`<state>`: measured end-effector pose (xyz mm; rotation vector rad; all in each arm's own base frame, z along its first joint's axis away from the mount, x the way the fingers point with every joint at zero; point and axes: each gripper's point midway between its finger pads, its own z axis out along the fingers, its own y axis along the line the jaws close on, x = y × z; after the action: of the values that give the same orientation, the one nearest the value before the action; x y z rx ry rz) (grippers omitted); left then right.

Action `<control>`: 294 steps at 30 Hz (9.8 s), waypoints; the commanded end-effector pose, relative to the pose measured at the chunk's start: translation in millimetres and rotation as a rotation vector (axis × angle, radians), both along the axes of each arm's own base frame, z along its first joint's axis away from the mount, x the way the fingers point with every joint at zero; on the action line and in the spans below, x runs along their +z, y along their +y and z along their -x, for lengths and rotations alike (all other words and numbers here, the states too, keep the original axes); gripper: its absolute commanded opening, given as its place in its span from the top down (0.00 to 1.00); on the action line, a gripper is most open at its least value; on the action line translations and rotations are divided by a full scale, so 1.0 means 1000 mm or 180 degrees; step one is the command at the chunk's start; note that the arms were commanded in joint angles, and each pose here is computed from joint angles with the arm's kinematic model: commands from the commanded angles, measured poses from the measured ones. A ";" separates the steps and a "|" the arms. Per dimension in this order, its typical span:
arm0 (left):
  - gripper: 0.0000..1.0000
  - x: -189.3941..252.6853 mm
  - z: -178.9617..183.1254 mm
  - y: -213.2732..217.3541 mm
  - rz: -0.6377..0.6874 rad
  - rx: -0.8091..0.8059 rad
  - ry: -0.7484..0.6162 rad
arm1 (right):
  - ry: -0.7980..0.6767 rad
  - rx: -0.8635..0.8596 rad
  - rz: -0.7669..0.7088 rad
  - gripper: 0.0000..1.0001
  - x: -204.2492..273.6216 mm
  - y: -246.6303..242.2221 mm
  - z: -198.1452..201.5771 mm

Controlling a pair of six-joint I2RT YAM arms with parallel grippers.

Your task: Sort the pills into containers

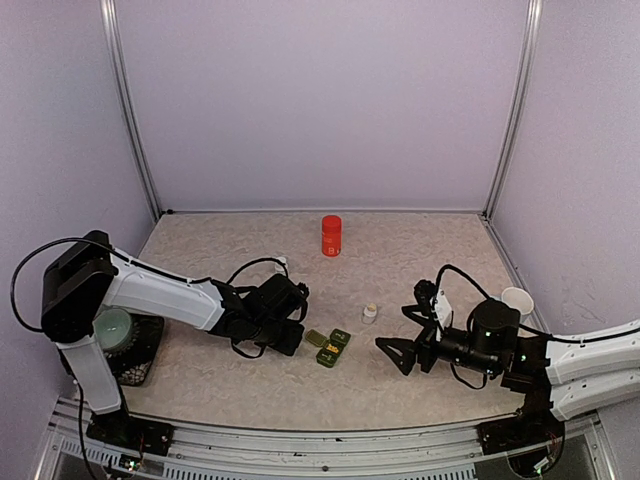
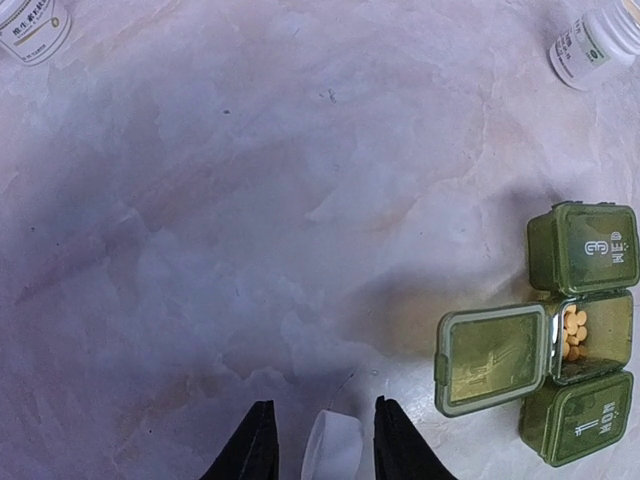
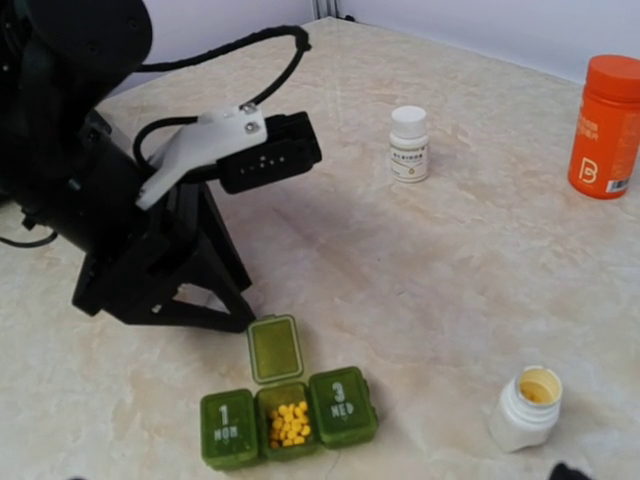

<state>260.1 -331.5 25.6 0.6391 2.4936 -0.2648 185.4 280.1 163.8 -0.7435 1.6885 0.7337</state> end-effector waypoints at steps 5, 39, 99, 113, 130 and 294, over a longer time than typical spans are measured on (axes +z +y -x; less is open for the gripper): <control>0.73 0.003 0.002 0.004 0.0034 0.0049 0.0056 | -0.0019 0.0001 0.0022 0.01 0.001 0.001 -0.002; 0.83 0.161 0.063 -0.079 0.2105 -0.0518 0.0370 | -0.1152 0.0806 0.0466 0.04 0.027 0.064 0.025; 0.32 0.018 0.240 -0.207 -0.0275 -0.3349 -0.0190 | 0.1808 -0.0893 0.0452 0.26 0.034 -0.087 0.066; 0.46 0.003 0.256 -0.220 -0.0404 -0.3499 -0.0217 | 0.1773 -0.0953 0.0304 0.26 0.043 -0.099 0.065; 0.66 -0.003 0.257 -0.220 -0.0401 -0.3511 -0.0207 | 0.1732 -0.1007 0.0293 0.26 0.045 -0.107 0.064; 0.80 0.175 -0.068 -0.094 0.0443 -0.0644 -0.0439 | 0.0166 -0.1131 0.0693 0.55 -0.136 0.016 -0.127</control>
<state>330.3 -421.9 192.4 0.8320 2.2853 -0.4329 311.8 296.1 23.1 -0.5025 1.9487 0.3452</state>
